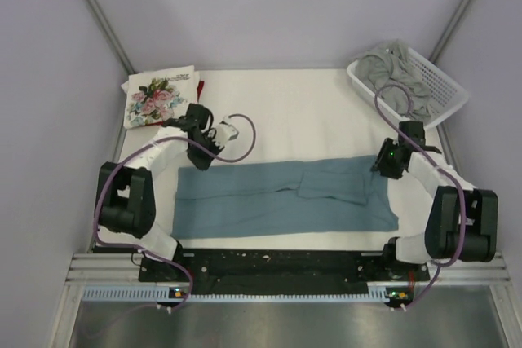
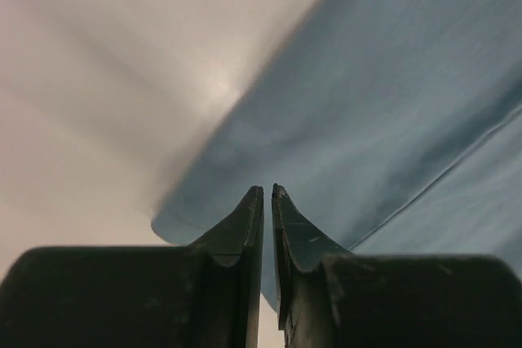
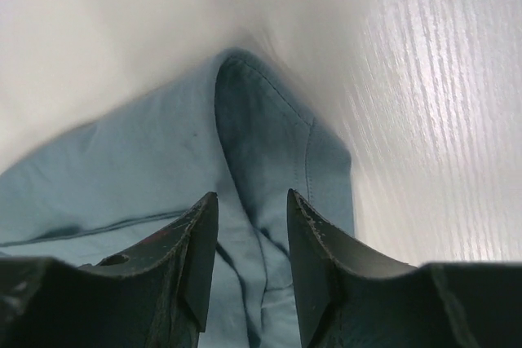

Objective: Fold and stack the t-shirts
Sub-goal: Rotate the tshirt 90 degrees

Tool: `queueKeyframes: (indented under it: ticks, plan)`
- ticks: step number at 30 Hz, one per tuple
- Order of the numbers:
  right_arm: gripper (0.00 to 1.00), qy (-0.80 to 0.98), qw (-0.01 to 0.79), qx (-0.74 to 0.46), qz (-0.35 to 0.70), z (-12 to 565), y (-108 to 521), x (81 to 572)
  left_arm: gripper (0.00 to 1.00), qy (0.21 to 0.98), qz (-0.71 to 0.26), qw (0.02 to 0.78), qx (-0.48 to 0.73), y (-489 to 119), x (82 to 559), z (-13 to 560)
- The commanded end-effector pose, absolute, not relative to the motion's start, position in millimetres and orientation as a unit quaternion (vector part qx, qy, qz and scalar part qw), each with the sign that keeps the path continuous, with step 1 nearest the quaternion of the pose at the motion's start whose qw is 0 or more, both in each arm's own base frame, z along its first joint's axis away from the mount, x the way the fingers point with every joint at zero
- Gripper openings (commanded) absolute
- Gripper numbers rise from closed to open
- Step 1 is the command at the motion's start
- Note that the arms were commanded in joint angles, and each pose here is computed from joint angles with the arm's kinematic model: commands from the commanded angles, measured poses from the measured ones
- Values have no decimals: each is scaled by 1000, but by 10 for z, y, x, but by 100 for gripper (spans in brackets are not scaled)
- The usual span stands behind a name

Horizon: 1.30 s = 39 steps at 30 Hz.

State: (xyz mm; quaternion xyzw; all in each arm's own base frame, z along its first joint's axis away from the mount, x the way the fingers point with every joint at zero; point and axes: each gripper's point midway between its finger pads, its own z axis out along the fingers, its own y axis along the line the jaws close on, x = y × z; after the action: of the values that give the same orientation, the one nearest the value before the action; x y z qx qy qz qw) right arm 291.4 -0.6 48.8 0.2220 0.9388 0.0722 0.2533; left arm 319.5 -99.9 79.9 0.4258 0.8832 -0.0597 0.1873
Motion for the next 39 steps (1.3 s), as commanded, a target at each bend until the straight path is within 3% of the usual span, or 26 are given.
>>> queueKeyframes:
  ticks: [1,4,8,14,18,25,30,35,39]
  plan:
    - [35,943,255,195,91,417,66,3132,13,906,29,161,391,-355,3073,510]
    - [20,947,233,200,96,251,97,3153,10,927,23,113,357,-133,2859,216]
    - [10,953,224,186,82,169,96,3280,10,933,78,90,339,157,2670,16]
    - [8,967,219,110,71,217,434,3880,10,930,71,43,357,263,2156,-152]
    - [8,971,219,80,57,193,700,4446,21,920,52,9,389,287,1786,-186]
    - [16,964,243,66,87,353,1074,5272,24,924,13,22,383,244,1687,62]
    - [32,946,304,44,101,979,1131,5496,34,921,-40,66,383,24,1860,479]
    - [40,933,348,41,75,1570,978,5268,37,928,-14,104,357,84,2234,627]
    - [43,945,318,70,28,1430,724,4666,37,948,3,112,298,330,2526,616]
